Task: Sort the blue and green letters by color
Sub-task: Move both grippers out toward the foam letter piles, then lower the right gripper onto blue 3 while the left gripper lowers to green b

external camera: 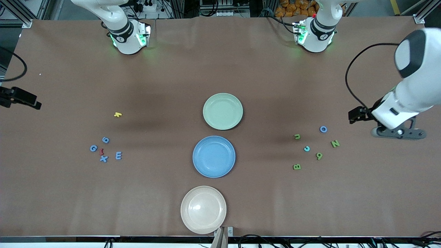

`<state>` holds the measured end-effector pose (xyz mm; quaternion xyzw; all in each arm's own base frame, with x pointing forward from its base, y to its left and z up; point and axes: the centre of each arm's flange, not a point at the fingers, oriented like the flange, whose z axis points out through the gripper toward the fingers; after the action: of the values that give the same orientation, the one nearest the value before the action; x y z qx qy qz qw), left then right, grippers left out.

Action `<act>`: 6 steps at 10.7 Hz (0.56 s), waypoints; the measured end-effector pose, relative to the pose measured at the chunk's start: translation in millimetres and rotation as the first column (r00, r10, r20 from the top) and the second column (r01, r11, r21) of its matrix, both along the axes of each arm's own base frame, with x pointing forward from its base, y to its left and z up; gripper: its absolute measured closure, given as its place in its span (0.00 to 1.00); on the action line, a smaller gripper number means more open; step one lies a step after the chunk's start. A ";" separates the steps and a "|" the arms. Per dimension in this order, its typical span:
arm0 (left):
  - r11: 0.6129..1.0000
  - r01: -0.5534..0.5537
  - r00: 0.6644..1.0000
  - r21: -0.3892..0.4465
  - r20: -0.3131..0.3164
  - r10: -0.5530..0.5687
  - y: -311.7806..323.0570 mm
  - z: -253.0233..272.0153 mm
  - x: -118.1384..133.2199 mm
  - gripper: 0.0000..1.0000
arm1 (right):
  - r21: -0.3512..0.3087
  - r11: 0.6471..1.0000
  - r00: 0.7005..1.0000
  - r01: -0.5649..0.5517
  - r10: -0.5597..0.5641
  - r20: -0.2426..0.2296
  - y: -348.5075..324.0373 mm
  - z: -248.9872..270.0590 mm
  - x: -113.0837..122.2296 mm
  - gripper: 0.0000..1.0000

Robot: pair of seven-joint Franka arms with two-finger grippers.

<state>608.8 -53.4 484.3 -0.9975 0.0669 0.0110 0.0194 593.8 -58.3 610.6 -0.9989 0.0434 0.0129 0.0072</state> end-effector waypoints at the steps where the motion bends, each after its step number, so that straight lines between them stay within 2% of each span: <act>1: 0.999 0.035 0.999 -0.004 0.005 -0.035 -1.0 -25.8 3.0 0.00 | -0.003 1.000 1.000 -0.010 0.010 0.000 6.1 -14.6 10.7 0.00; 4: 0.995 0.097 0.995 -0.018 0.004 -0.097 -6.3 -97.5 13.0 0.03 | -0.017 0.998 0.998 -0.067 0.067 -0.008 44.1 -78.7 43.9 0.00; 6: 0.987 0.156 0.987 -0.030 0.040 -0.155 -8.8 -144.7 19.1 0.04 | -0.010 0.995 0.995 -0.098 0.098 -0.024 68.9 -126.0 55.7 0.00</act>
<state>627.9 -62.2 339.5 -0.9895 0.1441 -0.0102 0.0051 649.5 10.6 484.6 -0.9997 -0.0055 0.0245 0.0004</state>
